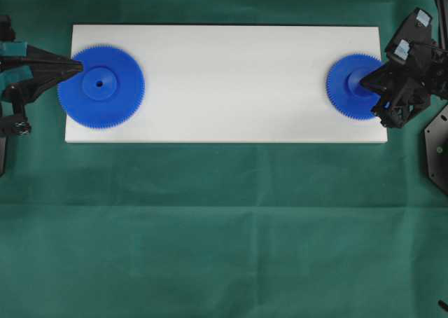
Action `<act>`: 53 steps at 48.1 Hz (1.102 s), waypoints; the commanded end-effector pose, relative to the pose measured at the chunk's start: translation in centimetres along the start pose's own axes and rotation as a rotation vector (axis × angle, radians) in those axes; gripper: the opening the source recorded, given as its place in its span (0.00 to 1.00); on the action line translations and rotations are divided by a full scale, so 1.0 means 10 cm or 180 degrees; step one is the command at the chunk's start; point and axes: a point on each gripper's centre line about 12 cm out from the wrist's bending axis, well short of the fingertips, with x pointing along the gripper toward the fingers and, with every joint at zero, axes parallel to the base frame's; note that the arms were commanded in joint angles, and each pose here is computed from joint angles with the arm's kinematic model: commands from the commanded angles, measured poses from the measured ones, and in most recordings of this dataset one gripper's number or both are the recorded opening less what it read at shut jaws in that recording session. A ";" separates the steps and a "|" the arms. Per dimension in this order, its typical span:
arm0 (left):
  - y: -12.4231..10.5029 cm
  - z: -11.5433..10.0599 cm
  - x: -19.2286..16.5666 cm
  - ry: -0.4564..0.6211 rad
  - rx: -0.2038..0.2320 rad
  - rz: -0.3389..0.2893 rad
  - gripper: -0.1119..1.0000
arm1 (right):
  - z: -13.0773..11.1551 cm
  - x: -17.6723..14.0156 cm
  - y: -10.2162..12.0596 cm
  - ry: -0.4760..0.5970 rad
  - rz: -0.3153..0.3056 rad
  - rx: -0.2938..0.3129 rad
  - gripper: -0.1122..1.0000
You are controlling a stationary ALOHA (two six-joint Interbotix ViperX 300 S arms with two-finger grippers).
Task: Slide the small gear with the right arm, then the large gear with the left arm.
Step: 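Slide the small gear left with the right gripper toward the large gear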
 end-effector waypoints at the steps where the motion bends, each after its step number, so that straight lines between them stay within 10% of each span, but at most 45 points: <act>1: 0.00 0.04 0.02 -0.0039 0.0005 -0.0006 0.10 | 0.03 0.02 0.00 0.0013 -0.0010 0.0003 0.56; 29: 0.00 0.03 0.01 -0.0063 0.0005 -0.0007 0.10 | 0.09 0.19 0.09 0.0101 0.0031 0.0102 0.56; 53: -0.01 0.00 0.01 -0.0034 0.0006 -0.0011 0.10 | 0.51 0.90 0.71 0.0258 0.0284 -0.0264 0.56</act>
